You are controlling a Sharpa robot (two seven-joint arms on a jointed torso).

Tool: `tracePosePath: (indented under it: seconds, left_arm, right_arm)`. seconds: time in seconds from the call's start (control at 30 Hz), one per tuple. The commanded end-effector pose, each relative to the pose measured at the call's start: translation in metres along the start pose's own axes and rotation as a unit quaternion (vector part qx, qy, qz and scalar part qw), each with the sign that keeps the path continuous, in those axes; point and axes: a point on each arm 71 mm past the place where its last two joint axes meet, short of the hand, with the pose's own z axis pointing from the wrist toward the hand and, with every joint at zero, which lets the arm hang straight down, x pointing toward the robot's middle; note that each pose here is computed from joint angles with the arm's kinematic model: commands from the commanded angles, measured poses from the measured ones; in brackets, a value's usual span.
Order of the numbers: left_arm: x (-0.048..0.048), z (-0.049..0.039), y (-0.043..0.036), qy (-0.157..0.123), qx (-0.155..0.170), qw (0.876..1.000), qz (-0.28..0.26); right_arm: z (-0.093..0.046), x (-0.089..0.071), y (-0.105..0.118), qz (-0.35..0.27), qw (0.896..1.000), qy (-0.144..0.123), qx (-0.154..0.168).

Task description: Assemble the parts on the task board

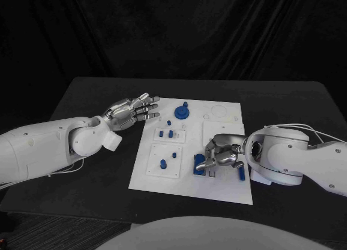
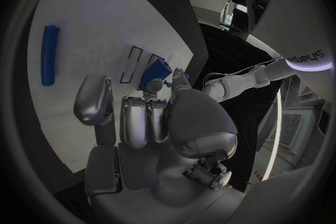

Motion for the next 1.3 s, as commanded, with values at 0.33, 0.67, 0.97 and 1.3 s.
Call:
tracePosePath:
  seconds: [0.33,0.67,0.97,1.3]
  left_arm:
    - [0.0018,0.0001,0.0006,0.011,0.003,1.000,-0.006]
    - [0.0015,-0.0002,0.0007,0.011,0.003,1.000,-0.006]
    - [0.0008,-0.0005,0.0008,0.010,0.003,1.000,-0.006]
    - [0.0004,-0.0010,0.0010,0.010,0.003,1.000,-0.006]
  right_arm:
    - [0.0034,0.0027,-0.0040,-0.020,1.000,0.012,0.017]
    - [0.0044,0.0028,-0.0045,-0.018,1.000,0.009,0.017]
    - [0.0053,0.0046,-0.0058,-0.020,0.999,0.017,0.021]
    - [0.0028,0.0042,-0.0100,-0.011,1.000,0.005,0.020]
